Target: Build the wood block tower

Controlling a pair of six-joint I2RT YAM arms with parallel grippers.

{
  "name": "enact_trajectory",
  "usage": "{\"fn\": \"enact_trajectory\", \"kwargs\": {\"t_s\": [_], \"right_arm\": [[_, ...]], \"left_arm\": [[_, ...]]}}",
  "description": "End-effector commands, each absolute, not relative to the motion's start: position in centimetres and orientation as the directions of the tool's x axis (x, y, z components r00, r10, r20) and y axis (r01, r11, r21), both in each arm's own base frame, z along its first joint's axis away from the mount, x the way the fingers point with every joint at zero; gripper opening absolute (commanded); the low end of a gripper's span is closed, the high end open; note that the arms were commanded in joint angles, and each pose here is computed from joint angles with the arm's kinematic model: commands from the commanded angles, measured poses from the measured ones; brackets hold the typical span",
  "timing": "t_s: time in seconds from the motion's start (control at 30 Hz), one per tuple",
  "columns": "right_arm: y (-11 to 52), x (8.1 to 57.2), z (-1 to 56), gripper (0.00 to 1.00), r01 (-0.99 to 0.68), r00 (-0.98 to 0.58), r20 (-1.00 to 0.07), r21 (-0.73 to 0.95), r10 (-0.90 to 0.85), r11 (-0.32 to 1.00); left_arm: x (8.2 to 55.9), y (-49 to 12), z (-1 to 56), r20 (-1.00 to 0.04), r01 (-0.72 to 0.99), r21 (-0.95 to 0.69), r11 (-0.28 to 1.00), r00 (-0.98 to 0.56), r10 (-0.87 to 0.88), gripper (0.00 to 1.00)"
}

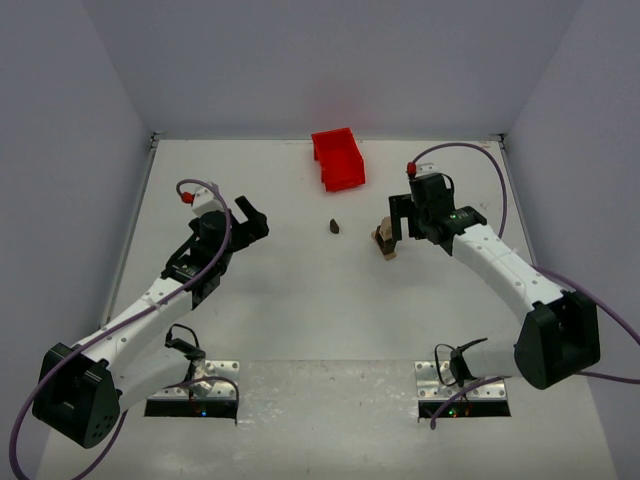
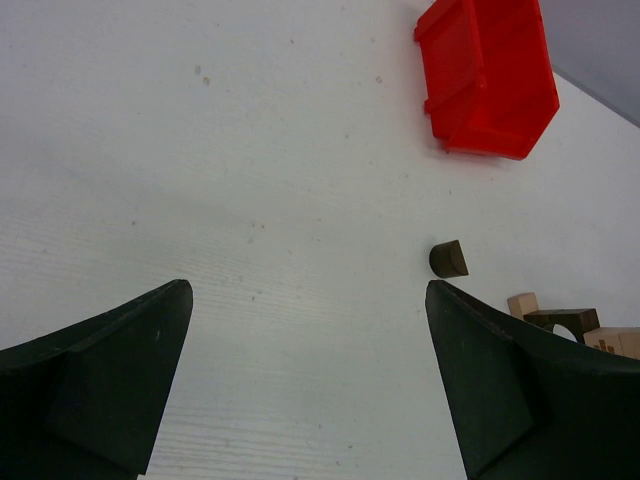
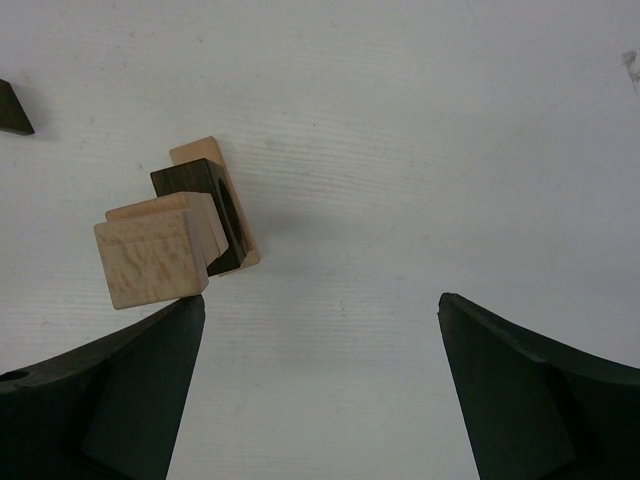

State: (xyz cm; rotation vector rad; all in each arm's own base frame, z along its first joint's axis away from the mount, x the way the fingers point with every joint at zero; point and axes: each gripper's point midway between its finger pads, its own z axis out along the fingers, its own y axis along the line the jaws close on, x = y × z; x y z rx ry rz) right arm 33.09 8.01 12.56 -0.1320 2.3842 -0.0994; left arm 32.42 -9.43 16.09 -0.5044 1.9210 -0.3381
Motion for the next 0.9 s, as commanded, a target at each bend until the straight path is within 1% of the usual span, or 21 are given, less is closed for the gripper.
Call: {"fn": "enact_trajectory", "kwargs": {"t_s": [0.0, 0.43, 0.87], "right_arm": [[8.61, 34.92, 14.88, 0.99, -0.060, -0.670, -0.735, -0.084, -0.103, 0.995], [8.46, 34.97, 14.91, 0.99, -0.058, -0.669, -0.735, -0.094, -0.108, 0.994], [9.32, 34.85, 14.92, 0.99, -0.091, -0.671, -0.734, -0.059, -0.105, 0.994]], "left_arm": [[32.86, -9.52, 17.22, -0.809, -0.168, -0.477, 0.863, -0.300, -0.505, 1.00], [32.87, -9.59, 17.21, -0.808, -0.166, -0.478, 0.863, -0.302, -0.505, 1.00], [32.87, -9.62, 17.21, -0.809, -0.164, -0.477, 0.863, -0.302, -0.504, 1.00]]}}
